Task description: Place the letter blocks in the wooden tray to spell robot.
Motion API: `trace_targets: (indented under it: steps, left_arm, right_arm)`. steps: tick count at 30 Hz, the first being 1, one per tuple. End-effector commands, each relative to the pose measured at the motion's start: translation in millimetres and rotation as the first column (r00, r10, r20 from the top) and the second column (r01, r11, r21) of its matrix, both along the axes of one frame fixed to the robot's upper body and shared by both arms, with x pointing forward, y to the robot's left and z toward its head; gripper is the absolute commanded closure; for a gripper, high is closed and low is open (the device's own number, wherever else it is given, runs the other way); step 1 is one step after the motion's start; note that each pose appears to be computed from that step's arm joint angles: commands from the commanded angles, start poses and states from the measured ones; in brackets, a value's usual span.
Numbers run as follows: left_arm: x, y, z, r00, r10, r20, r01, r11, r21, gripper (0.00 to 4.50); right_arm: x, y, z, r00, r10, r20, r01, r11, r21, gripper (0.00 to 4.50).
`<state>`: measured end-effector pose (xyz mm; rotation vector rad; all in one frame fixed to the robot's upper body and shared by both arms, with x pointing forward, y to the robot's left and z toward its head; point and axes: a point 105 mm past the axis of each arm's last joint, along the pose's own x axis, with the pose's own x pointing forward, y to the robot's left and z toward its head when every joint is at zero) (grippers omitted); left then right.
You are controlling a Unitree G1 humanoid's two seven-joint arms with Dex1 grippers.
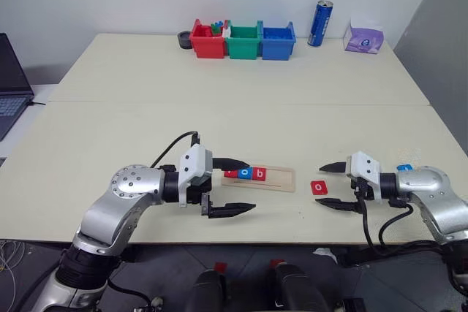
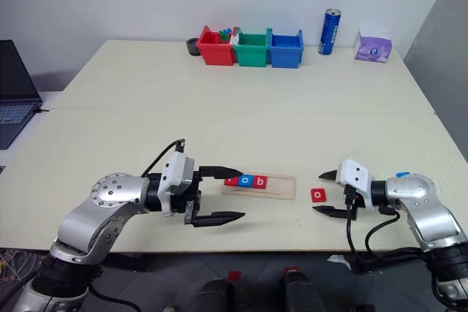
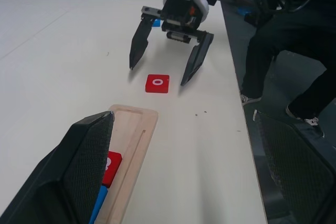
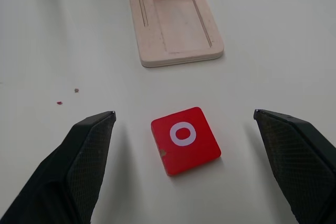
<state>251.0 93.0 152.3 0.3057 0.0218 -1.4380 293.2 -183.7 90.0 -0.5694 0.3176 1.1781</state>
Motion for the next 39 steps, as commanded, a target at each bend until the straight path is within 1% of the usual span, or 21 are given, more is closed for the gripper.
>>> trace_targets:
  steps: [1, 6, 7, 9, 11, 12, 13, 16, 17, 21, 25, 27, 30, 34, 39]
  left_arm:
    - [-0.4, 0.2, 7.5, 0.999, -0.021, 0.040, 0.021, 1.000, 0.005, 0.00]
    - [-0.2, 0.0, 7.8, 0.999, -0.029, 0.042, 0.029, 1.000, 0.010, 0.00]
    - [-0.1, -0.4, 7.7, 0.999, -0.032, 0.042, 0.032, 0.999, 0.010, 0.00]
    - [0.4, -1.0, 7.6, 0.998, -0.037, 0.043, 0.037, 0.999, 0.012, 0.00]
    - [1.3, -1.3, 7.9, 0.998, -0.040, 0.044, 0.039, 0.999, 0.012, 0.00]
    - [1.9, -1.4, 8.1, 0.998, -0.041, 0.045, 0.040, 0.999, 0.012, 0.00]
    - [2.2, -1.5, 8.2, 0.998, -0.042, 0.046, 0.041, 0.999, 0.012, 0.00]
    - [3.3, -1.1, 8.1, 0.998, -0.043, 0.048, 0.043, 0.999, 0.013, 0.00]
    - [4.1, -0.4, 8.2, 0.998, -0.042, 0.050, 0.041, 0.999, 0.013, 0.00]
    - [10.4, 8.3, 10.7, 0.998, -0.005, 0.065, 0.005, 1.000, 0.013, 0.00]
    - [26.5, 40.2, 9.2, 0.993, 0.099, 0.069, -0.102, 0.994, 0.037, 0.00]
    - [30.8, 54.9, 3.6, 0.988, 0.138, 0.063, -0.142, 0.988, 0.061, 0.00]
    - [32.6, 61.6, 1.5, 0.986, 0.151, 0.068, -0.156, 0.985, 0.075, 0.00]
    - [33.5, 59.8, 3.5, 0.985, 0.155, 0.078, -0.160, 0.985, 0.068, 0.00]
    - [31.3, 54.9, 6.7, 0.984, 0.154, 0.086, -0.159, 0.985, 0.059, 0.00]
  right_arm:
    - [0.5, -1.0, -1.5, 0.999, 0.048, 0.024, -0.047, 0.998, -0.032, 0.02]
    - [0.8, -5.1, -7.7, 0.998, 0.059, 0.007, -0.059, 0.997, -0.049, 0.02]
    - [1.1, -6.1, -8.5, 0.998, 0.058, 0.006, -0.058, 0.997, -0.051, 0.18]
    - [2.2, -7.4, -9.0, 0.998, 0.055, 0.009, -0.055, 0.997, -0.054, 0.59]
    - [2.8, -7.6, -8.5, 0.999, 0.053, 0.012, -0.053, 0.997, -0.052, 1.21]
    - [3.2, -7.2, -7.7, 0.999, 0.053, 0.013, -0.052, 0.997, -0.050, 1.62]
    - [3.4, -7.0, -6.8, 0.999, 0.051, 0.014, -0.050, 0.998, -0.047, 1.89]
    - [4.9, -6.9, -3.5, 0.999, 0.044, 0.017, -0.043, 0.998, -0.039, 2.98]
    - [5.8, -6.3, -0.9, 0.999, 0.040, 0.018, -0.040, 0.999, -0.033, 3.05]
    - [7.8, 1.0, 13.5, 0.999, 0.042, 0.008, -0.042, 0.999, -0.001, 3.05]
    - [18.0, 34.0, 43.3, 0.998, 0.049, 0.026, -0.052, 0.993, 0.107, 3.05]
    - [21.3, 48.2, 48.4, 0.998, 0.061, 0.030, -0.064, 0.990, 0.129, 3.05]
    - [24.4, 58.2, 44.4, 0.997, 0.076, 0.029, -0.079, 0.991, 0.105, 3.05]
    - [27.2, 67.8, 35.4, 0.994, 0.101, 0.034, -0.103, 0.993, 0.062, 3.05]
    - [27.3, 78.0, 27.9, 0.992, 0.124, 0.035, -0.125, 0.991, 0.046, 3.05]
